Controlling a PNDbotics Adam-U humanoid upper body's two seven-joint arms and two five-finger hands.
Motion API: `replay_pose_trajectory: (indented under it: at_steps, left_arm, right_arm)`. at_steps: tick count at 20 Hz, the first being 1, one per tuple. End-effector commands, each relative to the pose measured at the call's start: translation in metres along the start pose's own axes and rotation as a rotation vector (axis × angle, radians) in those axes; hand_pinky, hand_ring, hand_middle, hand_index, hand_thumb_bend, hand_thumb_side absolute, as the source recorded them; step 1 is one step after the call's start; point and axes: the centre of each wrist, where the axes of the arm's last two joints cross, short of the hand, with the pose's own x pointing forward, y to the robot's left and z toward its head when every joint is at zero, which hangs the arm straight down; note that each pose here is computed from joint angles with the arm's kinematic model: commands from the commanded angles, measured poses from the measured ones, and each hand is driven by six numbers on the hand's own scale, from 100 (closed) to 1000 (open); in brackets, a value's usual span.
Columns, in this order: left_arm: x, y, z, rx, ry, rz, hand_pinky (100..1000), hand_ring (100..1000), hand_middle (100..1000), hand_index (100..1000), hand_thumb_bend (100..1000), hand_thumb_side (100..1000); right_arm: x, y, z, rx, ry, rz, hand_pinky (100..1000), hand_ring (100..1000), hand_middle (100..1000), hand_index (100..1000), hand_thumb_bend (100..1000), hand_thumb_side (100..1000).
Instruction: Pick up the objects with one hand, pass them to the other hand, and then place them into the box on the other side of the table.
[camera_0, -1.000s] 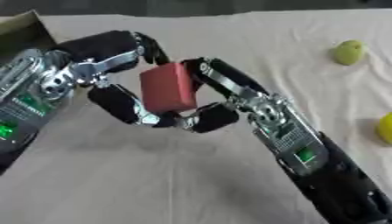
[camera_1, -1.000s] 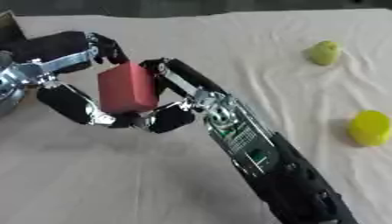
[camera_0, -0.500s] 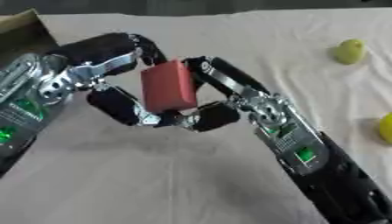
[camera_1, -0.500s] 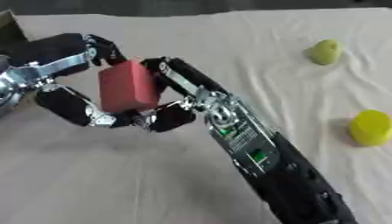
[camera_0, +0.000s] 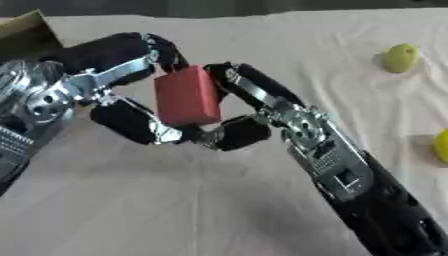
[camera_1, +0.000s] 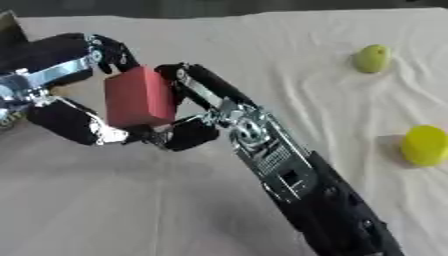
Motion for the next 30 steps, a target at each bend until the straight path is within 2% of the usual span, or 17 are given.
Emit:
replay_pose_trajectory:
  at_steps: [1, 5, 12, 16, 22, 30]
  left_arm:
    - [0.002, 0.011, 0.01, 0.024, -0.005, -0.018, 750, 770, 715, 781, 552, 389]
    - [0.003, 0.012, 0.011, 0.025, -0.003, -0.014, 743, 765, 711, 774, 520, 365]
    - [0.003, 0.009, 0.004, 0.027, 0.005, -0.02, 686, 687, 621, 701, 442, 262]
    - [0.002, 0.007, 0.0, 0.031, 0.006, -0.03, 669, 659, 595, 677, 417, 242]
    - [0.001, 0.003, -0.006, 0.015, 0.007, -0.039, 666, 652, 593, 674, 477, 220]
    - [0.002, 0.002, -0.01, 0.034, 0.002, -0.073, 638, 596, 533, 614, 414, 164]
  right_arm:
    - [0.008, -0.004, -0.001, -0.01, -0.027, 0.009, 648, 475, 443, 561, 100, 204]
    - [0.008, -0.004, -0.002, -0.008, -0.025, 0.005, 647, 474, 439, 560, 100, 210]
    - [0.012, -0.006, 0.0, -0.003, -0.047, -0.006, 647, 474, 440, 560, 100, 216]
    - [0.015, -0.007, 0.0, 0.003, -0.058, -0.012, 646, 473, 440, 560, 100, 219]
    - [0.018, -0.009, 0.001, 0.006, -0.071, -0.026, 644, 472, 439, 560, 100, 224]
    - [0.02, -0.009, 0.002, 0.011, -0.083, -0.037, 644, 472, 440, 560, 100, 226]
